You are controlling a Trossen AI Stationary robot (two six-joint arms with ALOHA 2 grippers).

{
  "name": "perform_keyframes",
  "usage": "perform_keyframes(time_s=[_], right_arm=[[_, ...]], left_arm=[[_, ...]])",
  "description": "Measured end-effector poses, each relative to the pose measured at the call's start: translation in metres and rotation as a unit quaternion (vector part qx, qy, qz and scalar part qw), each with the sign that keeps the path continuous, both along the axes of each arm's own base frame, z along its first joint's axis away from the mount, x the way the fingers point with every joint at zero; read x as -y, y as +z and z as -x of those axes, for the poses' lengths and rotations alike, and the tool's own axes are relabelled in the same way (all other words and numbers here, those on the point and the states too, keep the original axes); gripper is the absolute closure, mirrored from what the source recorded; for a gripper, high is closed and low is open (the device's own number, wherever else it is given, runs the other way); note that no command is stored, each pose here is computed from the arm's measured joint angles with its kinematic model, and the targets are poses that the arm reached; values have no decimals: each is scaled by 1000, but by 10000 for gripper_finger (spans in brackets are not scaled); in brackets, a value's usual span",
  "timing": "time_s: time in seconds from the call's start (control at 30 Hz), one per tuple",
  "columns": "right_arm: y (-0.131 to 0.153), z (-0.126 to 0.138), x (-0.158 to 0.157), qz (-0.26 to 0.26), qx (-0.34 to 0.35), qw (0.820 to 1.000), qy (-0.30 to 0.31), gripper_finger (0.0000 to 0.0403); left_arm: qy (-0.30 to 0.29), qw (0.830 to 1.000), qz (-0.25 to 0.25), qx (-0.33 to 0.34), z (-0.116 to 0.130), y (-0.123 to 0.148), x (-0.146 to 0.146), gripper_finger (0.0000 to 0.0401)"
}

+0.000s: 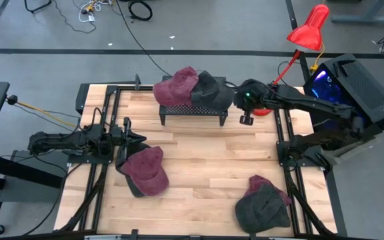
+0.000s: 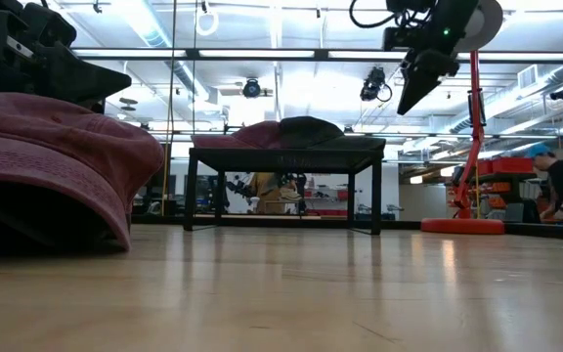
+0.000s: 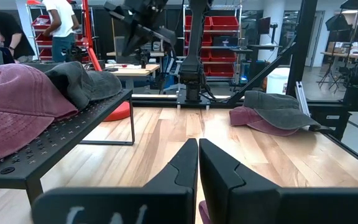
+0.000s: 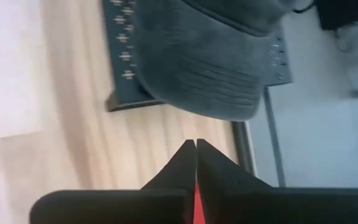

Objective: Pick & Place hat
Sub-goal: Move the right black cap

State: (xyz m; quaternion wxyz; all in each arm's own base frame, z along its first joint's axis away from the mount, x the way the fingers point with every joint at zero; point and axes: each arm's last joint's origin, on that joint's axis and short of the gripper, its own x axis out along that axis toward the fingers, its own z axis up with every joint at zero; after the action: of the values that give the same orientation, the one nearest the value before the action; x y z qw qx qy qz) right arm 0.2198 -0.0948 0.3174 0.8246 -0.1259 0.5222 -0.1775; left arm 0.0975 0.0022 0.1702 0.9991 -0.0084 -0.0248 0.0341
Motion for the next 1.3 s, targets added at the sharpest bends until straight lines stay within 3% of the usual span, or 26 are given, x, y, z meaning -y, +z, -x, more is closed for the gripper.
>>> perform_keyframes(time_s=[0.73, 1.13, 1.3], right_arm=[[0, -21, -66, -50, 41, 995, 76, 386], [-20, -41, -94, -56, 14, 995, 86, 371], [-22, -48, -95, -67, 35, 995, 67, 356]], left_arm=[[0, 1000, 0, 0, 0, 0, 0, 380], [0, 1000, 0, 0, 0, 0, 0, 380], [0, 1000, 0, 0, 0, 0, 0, 380]])
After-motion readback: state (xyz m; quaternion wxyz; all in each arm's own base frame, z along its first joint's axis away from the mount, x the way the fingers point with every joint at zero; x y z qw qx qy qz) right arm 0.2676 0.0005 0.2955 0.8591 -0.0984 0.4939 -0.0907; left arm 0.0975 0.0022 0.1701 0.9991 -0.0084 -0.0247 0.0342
